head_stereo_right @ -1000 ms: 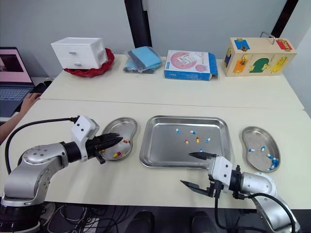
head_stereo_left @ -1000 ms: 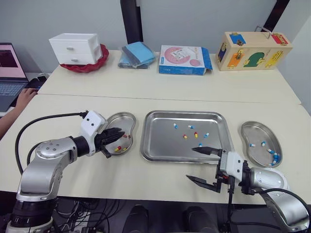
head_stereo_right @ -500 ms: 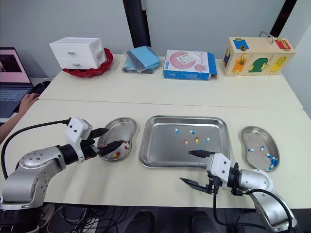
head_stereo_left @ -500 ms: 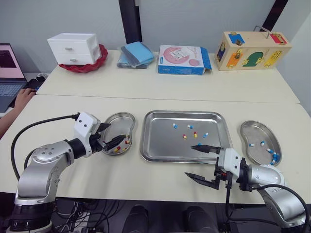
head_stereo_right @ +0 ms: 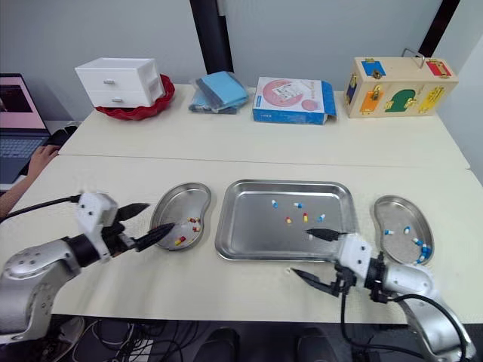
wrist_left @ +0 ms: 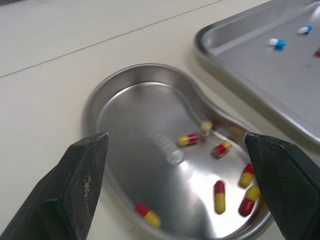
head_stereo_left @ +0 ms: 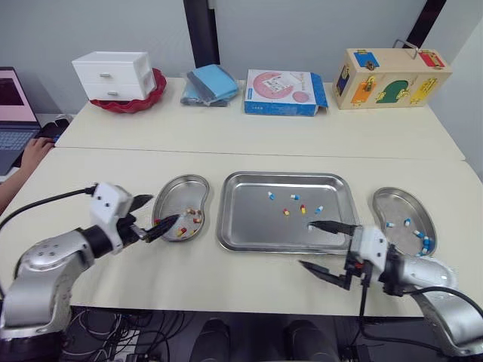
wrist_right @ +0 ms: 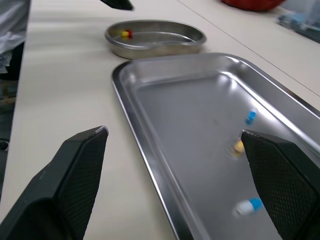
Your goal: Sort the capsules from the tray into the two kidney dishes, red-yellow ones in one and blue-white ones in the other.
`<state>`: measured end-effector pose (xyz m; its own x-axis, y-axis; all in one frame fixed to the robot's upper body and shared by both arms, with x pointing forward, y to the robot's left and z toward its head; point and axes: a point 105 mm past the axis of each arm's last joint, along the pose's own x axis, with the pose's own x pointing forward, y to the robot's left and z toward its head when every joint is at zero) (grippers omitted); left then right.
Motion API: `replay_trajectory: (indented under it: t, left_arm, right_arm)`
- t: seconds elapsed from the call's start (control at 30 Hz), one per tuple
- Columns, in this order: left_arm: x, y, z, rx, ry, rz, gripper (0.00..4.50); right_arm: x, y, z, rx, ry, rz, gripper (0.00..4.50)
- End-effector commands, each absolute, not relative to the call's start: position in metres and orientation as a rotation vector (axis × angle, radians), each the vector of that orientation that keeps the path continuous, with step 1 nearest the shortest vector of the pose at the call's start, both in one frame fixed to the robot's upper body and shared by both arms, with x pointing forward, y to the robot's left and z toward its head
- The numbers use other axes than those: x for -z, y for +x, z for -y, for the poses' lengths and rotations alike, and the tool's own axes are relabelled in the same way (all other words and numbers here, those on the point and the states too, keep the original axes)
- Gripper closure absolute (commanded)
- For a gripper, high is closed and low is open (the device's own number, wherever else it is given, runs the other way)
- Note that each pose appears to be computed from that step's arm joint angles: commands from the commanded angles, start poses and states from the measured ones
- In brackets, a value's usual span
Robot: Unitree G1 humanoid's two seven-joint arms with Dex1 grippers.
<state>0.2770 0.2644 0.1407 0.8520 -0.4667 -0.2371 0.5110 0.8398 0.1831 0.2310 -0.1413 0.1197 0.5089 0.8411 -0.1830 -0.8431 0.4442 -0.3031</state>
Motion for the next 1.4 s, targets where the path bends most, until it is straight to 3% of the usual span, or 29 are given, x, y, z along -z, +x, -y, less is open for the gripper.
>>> replay_trajectory:
  t: [0.03, 0.23, 0.43, 0.8, 1.07, 1.23, 1.4]
  left_arm:
    - [-0.148, 0.262, -0.3, 0.425, 0.264, -0.169, 0.05]
    - [-0.121, 0.23, -0.338, 0.335, 0.201, -0.289, 0.05]
    - [-0.094, 0.204, -0.347, 0.321, 0.17, -0.387, 0.05]
    - [-0.087, 0.198, -0.339, 0.341, 0.163, -0.381, 0.05]
    - [-0.097, 0.185, -0.275, 0.668, 0.139, -0.337, 0.05]
    - [-0.115, 0.178, -0.212, 0.931, 0.07, -0.188, 0.05]
    - [-0.121, 0.188, -0.191, 0.956, 0.066, -0.046, 0.05]
  right_arm:
    - [-0.138, 0.228, 0.175, -0.938, -0.413, -0.011, 0.0]
    - [-0.136, 0.213, 0.242, -0.784, -0.467, -0.164, 0.0]
    - [-0.131, 0.199, 0.308, -0.627, -0.457, -0.317, 0.0]
    - [-0.124, 0.196, 0.321, -0.597, -0.47, -0.376, 0.0]
    - [-0.121, 0.19, 0.327, -0.595, -0.482, -0.408, 0.0]
    - [-0.115, 0.177, 0.328, -0.612, -0.472, -0.454, 0.0]
    - [-0.112, 0.165, 0.323, -0.634, -0.466, -0.488, 0.0]
